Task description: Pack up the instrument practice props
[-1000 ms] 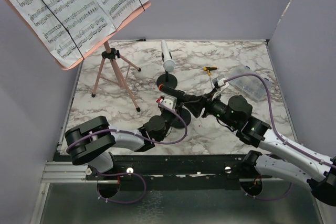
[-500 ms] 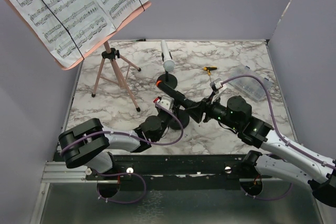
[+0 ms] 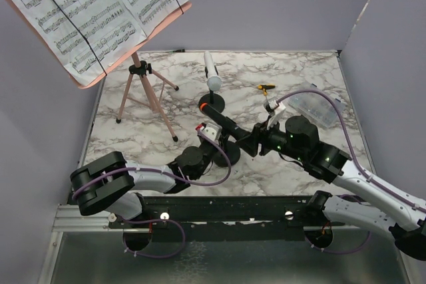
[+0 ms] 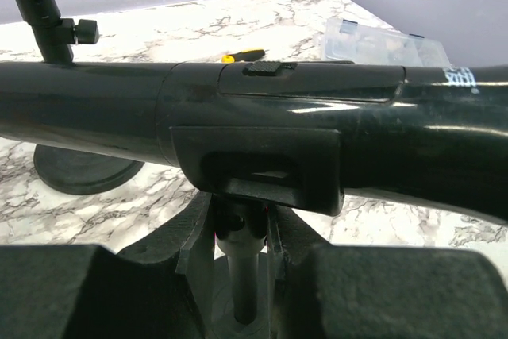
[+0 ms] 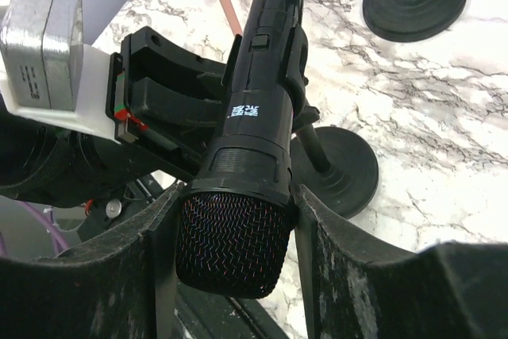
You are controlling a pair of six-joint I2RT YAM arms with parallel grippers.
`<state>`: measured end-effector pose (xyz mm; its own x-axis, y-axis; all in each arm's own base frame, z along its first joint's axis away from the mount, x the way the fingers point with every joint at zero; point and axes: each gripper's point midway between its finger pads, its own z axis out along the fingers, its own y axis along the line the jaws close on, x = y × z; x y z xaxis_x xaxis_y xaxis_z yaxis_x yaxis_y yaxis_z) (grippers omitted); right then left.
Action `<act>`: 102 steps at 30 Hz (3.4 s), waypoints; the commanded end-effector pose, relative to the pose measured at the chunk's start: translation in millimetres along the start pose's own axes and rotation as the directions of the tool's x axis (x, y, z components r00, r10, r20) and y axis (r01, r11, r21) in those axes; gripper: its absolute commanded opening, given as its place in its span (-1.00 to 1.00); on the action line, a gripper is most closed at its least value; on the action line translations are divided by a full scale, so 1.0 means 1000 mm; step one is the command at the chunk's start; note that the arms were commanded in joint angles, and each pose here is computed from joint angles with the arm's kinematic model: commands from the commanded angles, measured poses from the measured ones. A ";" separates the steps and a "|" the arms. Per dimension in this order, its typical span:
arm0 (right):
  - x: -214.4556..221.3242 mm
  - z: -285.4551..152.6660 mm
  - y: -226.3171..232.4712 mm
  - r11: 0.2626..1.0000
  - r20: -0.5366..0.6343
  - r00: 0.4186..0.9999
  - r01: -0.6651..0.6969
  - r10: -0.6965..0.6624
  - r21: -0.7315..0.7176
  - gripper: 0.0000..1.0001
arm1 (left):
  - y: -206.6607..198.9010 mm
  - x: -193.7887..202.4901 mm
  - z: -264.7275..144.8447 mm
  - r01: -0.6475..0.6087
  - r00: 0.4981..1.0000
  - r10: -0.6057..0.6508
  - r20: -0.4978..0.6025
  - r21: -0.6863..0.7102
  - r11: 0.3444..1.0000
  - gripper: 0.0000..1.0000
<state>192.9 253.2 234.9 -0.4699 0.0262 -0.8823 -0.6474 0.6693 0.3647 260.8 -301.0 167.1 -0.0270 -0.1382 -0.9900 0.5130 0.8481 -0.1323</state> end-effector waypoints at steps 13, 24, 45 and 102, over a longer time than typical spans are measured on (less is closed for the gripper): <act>-0.061 -0.012 0.003 0.974 -0.191 0.978 -0.042 0.085 0.221 0.87 | 0.058 -0.001 -0.012 -0.244 0.970 0.241 -0.040 -0.122 0.962 -1.00; -0.042 0.034 0.010 0.987 -0.404 0.915 0.052 0.013 0.149 0.89 | 0.040 0.005 -0.015 -0.224 0.974 0.223 -0.032 -0.003 0.975 -1.00; 0.023 0.072 0.019 0.996 -0.596 0.798 0.060 -0.091 -0.071 -0.08 | 0.042 0.010 -0.012 -0.185 0.981 0.183 -0.066 -0.031 0.982 -1.00; 0.036 -0.056 0.014 0.972 -0.661 0.712 0.176 -0.235 -0.156 -0.99 | 0.174 0.039 -0.033 -0.163 0.972 0.030 -0.232 -0.582 0.797 -1.00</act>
<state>204.5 259.7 217.0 -0.5548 -0.5264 -0.6443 -0.7676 0.6225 0.1524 297.3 -259.1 162.0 -0.1145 -0.1406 -0.9834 0.3922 0.9031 -0.1747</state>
